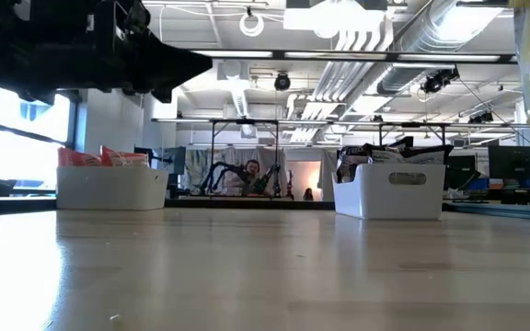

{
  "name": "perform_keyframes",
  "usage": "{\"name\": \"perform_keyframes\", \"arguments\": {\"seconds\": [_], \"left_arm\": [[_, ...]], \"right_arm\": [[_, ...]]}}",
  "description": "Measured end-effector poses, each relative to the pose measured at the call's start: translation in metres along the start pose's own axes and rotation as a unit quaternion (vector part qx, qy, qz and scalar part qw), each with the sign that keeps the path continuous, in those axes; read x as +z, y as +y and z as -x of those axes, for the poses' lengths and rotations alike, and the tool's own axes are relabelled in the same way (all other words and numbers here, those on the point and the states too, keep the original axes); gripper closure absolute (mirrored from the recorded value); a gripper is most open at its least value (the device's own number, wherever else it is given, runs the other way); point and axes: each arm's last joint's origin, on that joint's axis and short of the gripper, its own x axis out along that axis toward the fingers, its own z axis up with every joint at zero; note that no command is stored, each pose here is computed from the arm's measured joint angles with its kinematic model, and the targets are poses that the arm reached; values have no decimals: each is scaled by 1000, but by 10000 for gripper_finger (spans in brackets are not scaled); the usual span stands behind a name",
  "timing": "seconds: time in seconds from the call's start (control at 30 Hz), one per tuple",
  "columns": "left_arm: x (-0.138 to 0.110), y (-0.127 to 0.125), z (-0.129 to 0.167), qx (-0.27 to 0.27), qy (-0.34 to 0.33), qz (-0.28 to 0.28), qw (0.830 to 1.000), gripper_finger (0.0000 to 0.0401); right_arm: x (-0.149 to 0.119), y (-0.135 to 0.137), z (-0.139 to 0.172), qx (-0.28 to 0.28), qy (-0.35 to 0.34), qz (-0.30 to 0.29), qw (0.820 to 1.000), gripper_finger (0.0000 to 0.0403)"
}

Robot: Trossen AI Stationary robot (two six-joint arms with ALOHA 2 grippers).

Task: Sort Maruchan noodles
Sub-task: Put the yellow noodle pack into the bottom white bin

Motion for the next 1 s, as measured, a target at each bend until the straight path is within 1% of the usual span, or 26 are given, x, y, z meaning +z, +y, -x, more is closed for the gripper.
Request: {"name": "perform_keyframes", "arguments": {"seconds": [0.1, 0.3, 0.5, 0.67, 0.83, 1.0], "left_arm": [[5, 2, -4, -17, -11, 0, 1000, 387], [6, 3, -6, -16, -13, -8, 1000, 387], [6, 3, -6, -16, -10, -8, 1000, 387], [5, 3, -6, -16, -5, -8, 1000, 387], [4, 3, -6, -17, -3, -8, 1000, 387], [4, 3, -6, -17, -3, -8, 1000, 387]], "right_arm": [[0, 7, -9, -11, 11, 24, 1000, 318], [1, 14, -22, -31, 22, 67, 997, 318], [1, 15, -25, -37, 20, 94, 995, 317], [2, 15, -28, -42, 8, 109, 993, 317], [-1, 15, -47, -35, 7, 110, 993, 316], [-3, 10, -59, -46, 18, 103, 993, 315]]}}
